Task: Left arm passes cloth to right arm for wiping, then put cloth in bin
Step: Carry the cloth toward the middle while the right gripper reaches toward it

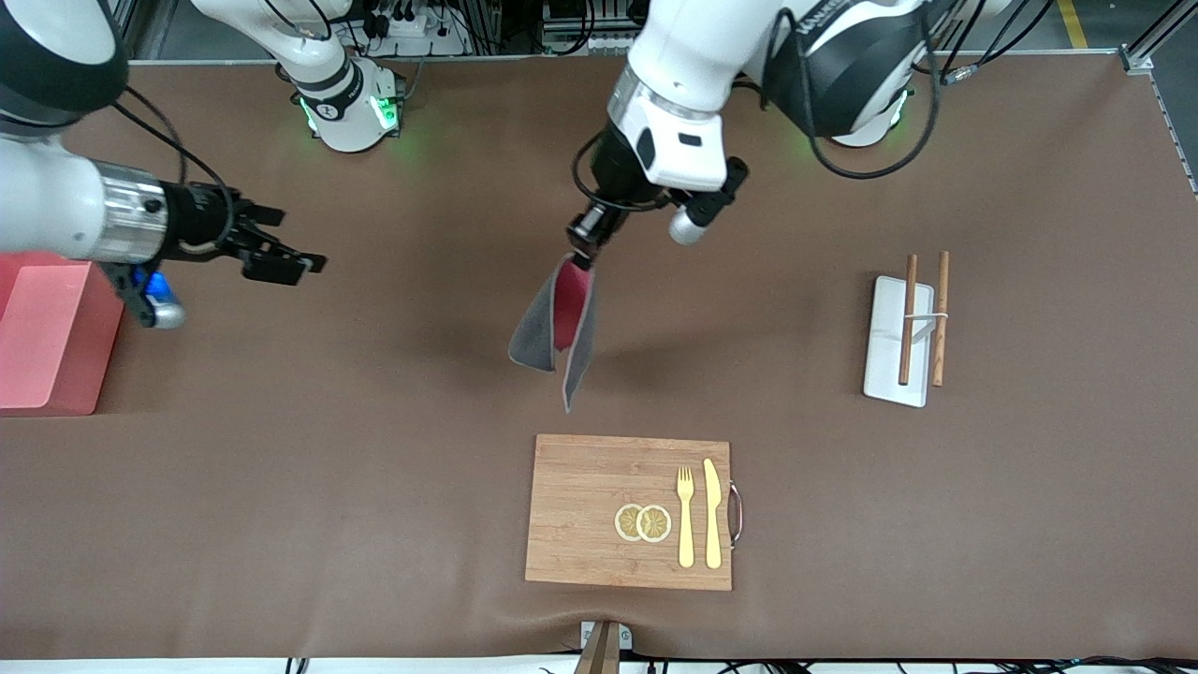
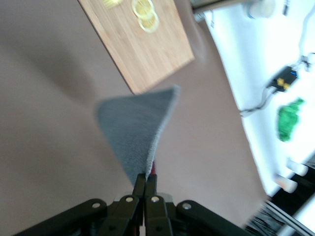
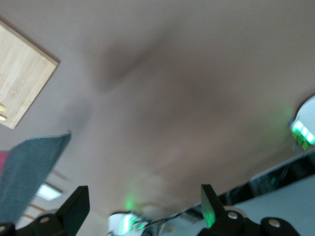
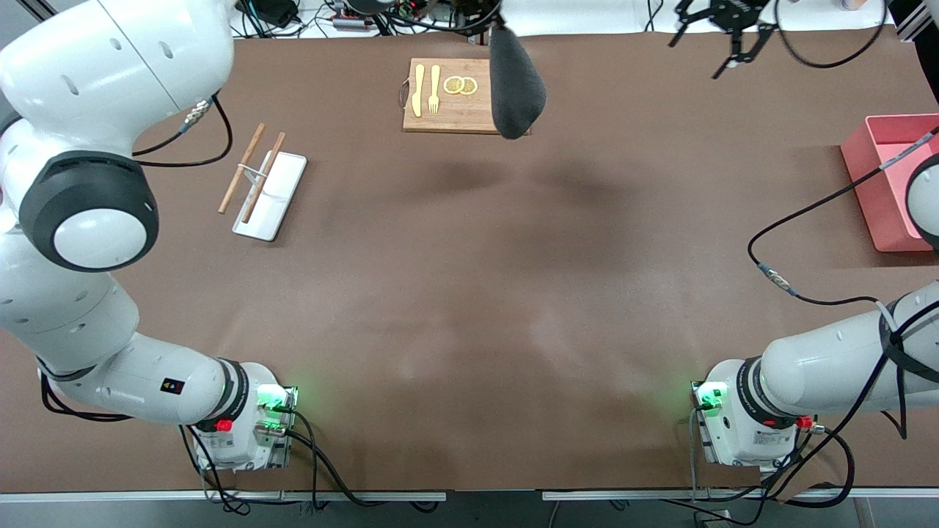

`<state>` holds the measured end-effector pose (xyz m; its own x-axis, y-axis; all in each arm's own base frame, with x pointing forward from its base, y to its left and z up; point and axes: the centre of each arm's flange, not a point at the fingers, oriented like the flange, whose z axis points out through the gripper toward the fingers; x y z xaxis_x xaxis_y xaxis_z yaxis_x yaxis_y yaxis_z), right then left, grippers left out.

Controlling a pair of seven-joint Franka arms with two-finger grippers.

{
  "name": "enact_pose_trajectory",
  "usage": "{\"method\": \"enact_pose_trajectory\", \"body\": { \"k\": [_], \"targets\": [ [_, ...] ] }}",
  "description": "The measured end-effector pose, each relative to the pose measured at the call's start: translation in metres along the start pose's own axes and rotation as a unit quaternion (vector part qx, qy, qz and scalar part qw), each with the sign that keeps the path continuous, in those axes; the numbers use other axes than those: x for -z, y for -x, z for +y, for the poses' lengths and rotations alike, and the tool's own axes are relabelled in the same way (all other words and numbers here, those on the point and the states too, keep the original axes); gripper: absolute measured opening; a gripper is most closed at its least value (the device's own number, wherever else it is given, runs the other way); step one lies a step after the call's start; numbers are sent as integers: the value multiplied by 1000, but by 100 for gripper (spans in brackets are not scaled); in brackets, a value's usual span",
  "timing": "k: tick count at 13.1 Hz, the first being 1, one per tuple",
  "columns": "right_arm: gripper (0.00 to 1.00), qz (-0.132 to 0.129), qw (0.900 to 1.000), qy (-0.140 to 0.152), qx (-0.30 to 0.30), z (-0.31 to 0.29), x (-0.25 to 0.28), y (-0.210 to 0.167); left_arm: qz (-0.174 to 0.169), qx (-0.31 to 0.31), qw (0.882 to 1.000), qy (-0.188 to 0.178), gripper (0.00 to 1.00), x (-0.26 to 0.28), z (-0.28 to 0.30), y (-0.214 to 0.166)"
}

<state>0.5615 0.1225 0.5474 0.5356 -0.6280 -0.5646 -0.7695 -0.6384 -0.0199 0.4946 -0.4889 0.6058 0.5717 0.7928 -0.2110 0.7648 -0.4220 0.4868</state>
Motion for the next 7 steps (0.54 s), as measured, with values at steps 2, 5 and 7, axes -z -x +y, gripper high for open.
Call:
{"method": "enact_pose_trajectory", "body": {
  "k": [2, 5, 7],
  "targets": [
    [100, -65, 996, -14, -60, -17, -18, 5, -23, 5, 999, 30, 2, -2, 2, 21],
    [100, -162, 979, -28, -121, -37, -41, -9, -48, -6, 998, 44, 2, -15, -3, 51],
    [100, -207, 967, -33, -146, -49, -55, -18, -61, -11, 997, 38, 2, -26, -11, 70]
  ]
}}
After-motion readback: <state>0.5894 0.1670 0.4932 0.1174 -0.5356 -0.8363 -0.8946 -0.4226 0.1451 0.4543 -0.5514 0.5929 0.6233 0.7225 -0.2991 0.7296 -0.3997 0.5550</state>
